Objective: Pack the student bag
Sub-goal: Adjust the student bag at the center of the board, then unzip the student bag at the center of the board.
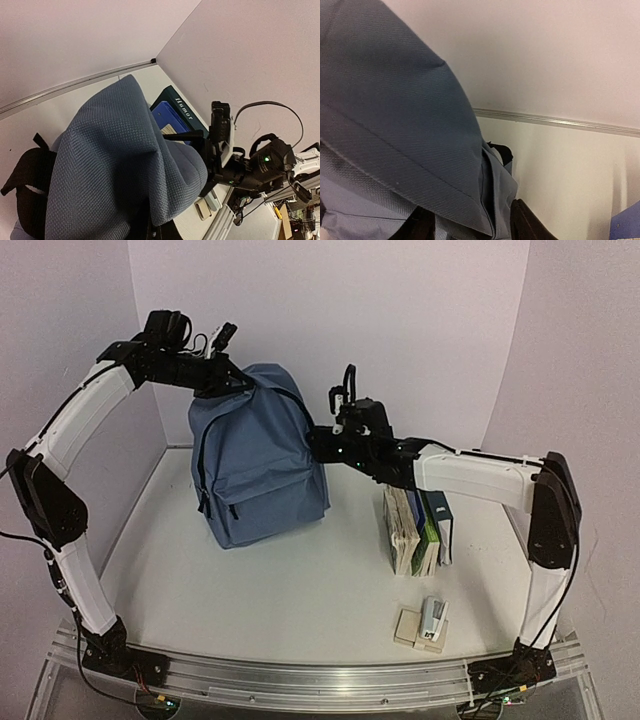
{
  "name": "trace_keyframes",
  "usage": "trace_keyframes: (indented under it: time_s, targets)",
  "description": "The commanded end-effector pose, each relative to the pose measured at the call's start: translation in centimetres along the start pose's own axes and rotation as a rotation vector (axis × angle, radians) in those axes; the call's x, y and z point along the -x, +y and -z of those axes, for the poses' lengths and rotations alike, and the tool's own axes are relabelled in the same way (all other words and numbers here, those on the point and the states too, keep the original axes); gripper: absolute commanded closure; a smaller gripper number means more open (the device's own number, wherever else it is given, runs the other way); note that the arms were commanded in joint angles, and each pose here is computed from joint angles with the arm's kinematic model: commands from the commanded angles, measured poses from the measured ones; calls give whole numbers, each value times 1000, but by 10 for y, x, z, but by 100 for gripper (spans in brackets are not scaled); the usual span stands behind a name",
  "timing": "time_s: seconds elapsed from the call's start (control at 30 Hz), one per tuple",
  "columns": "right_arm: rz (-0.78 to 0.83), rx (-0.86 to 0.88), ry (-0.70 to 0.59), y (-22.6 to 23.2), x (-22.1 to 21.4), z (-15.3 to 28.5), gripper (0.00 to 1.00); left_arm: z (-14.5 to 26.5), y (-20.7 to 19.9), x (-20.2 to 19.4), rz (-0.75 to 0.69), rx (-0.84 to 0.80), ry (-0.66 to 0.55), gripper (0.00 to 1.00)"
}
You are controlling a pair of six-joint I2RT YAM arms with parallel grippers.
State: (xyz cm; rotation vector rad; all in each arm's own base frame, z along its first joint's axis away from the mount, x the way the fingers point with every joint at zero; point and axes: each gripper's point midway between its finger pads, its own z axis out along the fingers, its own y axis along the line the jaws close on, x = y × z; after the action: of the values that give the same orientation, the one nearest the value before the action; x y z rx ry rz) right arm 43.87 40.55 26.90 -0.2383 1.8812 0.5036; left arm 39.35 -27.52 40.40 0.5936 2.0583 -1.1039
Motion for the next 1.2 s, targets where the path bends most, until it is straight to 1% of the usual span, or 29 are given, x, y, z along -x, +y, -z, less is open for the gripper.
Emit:
trace_keyframes:
  time_s: [0.0,0.07,0.17,0.2,0.23,0.33,0.4,0.43,0.5,0.57,0.63,0.67,0.77,0.8,0.87,1.03,1.1,1.17]
  targets:
    - [-33,150,-28,29,27,38,45,-3,10,27,-42,62,-88,96]
    - [-36,198,-17,44,23,56,40,-10,12,29,-39,49,-90,93]
    - [-18,240,-20,69,19,84,32,-15,8,31,-44,3,-88,81]
    - [-14,261,-21,80,17,95,31,-16,7,31,-50,-9,-88,78]
    - [-14,278,-14,89,12,101,30,-15,5,32,-57,-16,-90,73]
    - [-23,349,21,121,-5,117,28,-11,1,32,-75,-21,-94,53]
    - [-30,392,47,140,-16,120,28,-2,-6,32,-95,-14,-108,30]
    - [-29,400,54,147,-20,120,28,2,-7,31,-105,-4,-115,22]
    - [-16,407,68,159,-31,117,27,14,-10,29,-121,25,-133,9]
    - [-9,408,75,166,-38,110,27,26,-9,22,-132,65,-143,1]
    - [23,395,78,168,-45,101,23,41,-8,16,-147,120,-167,0]
    - [50,375,67,166,-46,97,22,55,-12,16,-168,149,-196,0]
    - [172,270,35,153,-51,81,15,76,-3,0,-166,248,-228,0]
    - [183,220,23,145,-48,76,14,84,0,-4,-158,287,-243,0]
    - [181,145,-1,132,-38,72,14,101,5,-13,-147,358,-275,0]
    - [122,118,-11,113,-25,70,11,116,34,-55,-83,501,-262,0]
    - [112,114,-4,106,-25,67,11,117,49,-78,-40,552,-245,0]
    - [90,113,5,97,-25,66,11,113,66,-110,15,578,-221,0]
